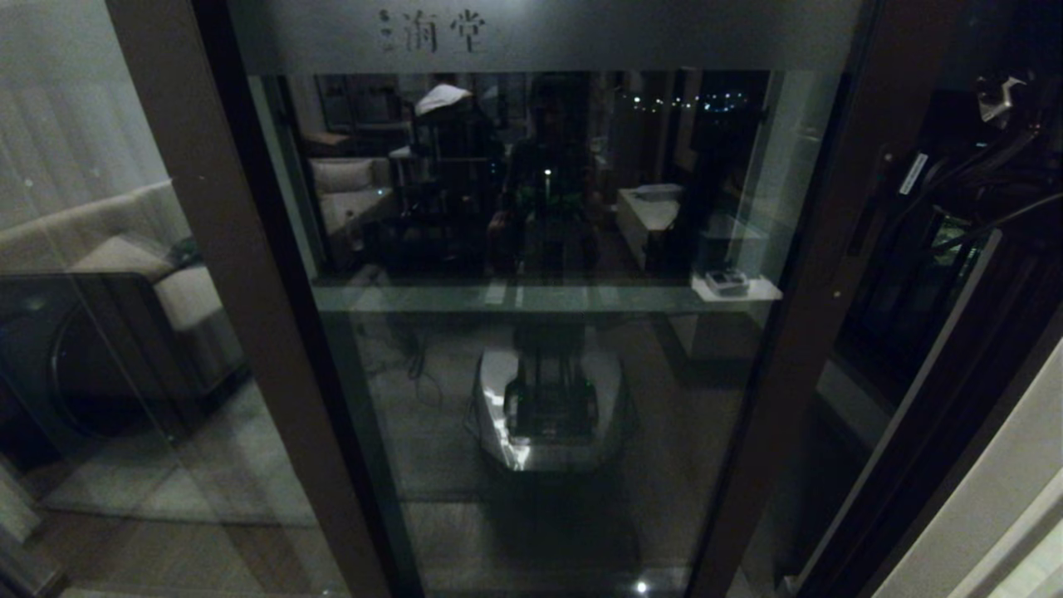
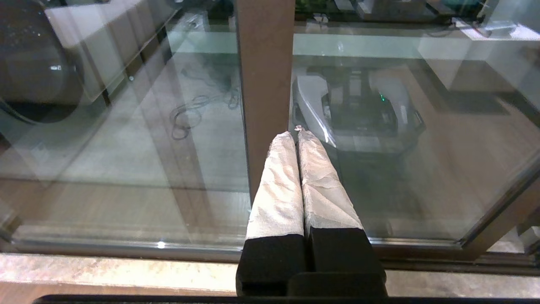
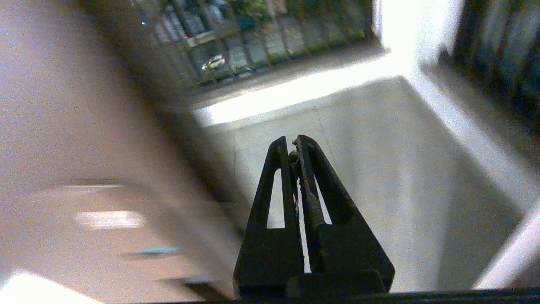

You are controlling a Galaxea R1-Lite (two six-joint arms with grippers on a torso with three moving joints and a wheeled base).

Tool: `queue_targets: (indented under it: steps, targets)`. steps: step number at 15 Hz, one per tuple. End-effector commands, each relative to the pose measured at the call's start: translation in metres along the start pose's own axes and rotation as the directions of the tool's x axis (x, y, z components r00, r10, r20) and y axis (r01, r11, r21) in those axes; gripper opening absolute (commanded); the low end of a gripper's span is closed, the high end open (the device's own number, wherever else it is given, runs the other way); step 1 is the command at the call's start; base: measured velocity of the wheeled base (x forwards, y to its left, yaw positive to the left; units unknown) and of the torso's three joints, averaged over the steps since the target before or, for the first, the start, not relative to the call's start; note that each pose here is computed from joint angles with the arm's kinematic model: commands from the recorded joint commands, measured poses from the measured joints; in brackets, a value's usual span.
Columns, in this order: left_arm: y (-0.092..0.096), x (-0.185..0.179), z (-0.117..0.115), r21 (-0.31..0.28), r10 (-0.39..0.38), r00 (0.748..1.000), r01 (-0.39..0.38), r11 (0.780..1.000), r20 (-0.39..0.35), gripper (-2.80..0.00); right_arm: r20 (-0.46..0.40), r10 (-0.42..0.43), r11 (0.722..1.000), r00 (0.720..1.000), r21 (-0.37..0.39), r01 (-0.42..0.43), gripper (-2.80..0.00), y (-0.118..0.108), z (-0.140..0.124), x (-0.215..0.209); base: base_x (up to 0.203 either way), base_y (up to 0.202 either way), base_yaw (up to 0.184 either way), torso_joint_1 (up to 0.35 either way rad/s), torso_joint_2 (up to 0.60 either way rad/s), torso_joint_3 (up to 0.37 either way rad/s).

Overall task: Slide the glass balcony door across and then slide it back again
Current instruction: Open the slid door

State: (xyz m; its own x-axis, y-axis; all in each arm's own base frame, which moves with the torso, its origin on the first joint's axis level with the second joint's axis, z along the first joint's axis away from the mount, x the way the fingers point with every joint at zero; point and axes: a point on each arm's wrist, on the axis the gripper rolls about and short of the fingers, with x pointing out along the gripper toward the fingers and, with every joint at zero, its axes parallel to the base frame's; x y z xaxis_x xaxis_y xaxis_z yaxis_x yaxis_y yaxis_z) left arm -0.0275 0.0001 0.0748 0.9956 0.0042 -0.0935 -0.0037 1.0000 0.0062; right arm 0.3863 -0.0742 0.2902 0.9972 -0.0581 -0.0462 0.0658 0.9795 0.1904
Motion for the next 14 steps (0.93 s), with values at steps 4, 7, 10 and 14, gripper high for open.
queue_targets:
  steps: [4, 7, 10, 14]
  targets:
    - [0.000, 0.000, 0.000, 0.000, 0.000, 1.000, 0.000, 1.000, 0.000, -2.80, 0.036, -0.002, 0.998, 0.999, -0.055, 0.004, -2.80, 0.008, 0.010, -0.002, 0.000, 0.000, 0.000, 0.000, 0.00, 0.000]
    - [0.000, 0.000, 0.000, 0.000, 0.000, 1.000, 0.000, 1.000, -0.001, -2.80, 0.006, -0.003, 0.998, 1.000, -0.064, 0.003, -2.80, 0.011, 0.013, -0.009, 0.000, 0.000, 0.000, 0.000, 0.00, 0.000]
    - [0.000, 0.000, 0.000, 0.000, 0.000, 1.000, 0.000, 1.000, -0.001, -2.80, -0.021, 0.021, 0.995, 1.000, -0.096, -0.023, -2.80, 0.024, 0.015, -0.017, 0.000, 0.000, 0.000, 0.000, 0.00, 0.000]
    - [0.000, 0.000, 0.000, 0.000, 0.000, 1.000, 0.000, 1.000, -0.001, -2.80, -0.013, 0.016, 0.989, 1.000, -0.149, -0.018, -2.80, 0.046, 0.017, -0.023, 0.000, 0.000, 0.000, 0.000, 0.00, 0.000]
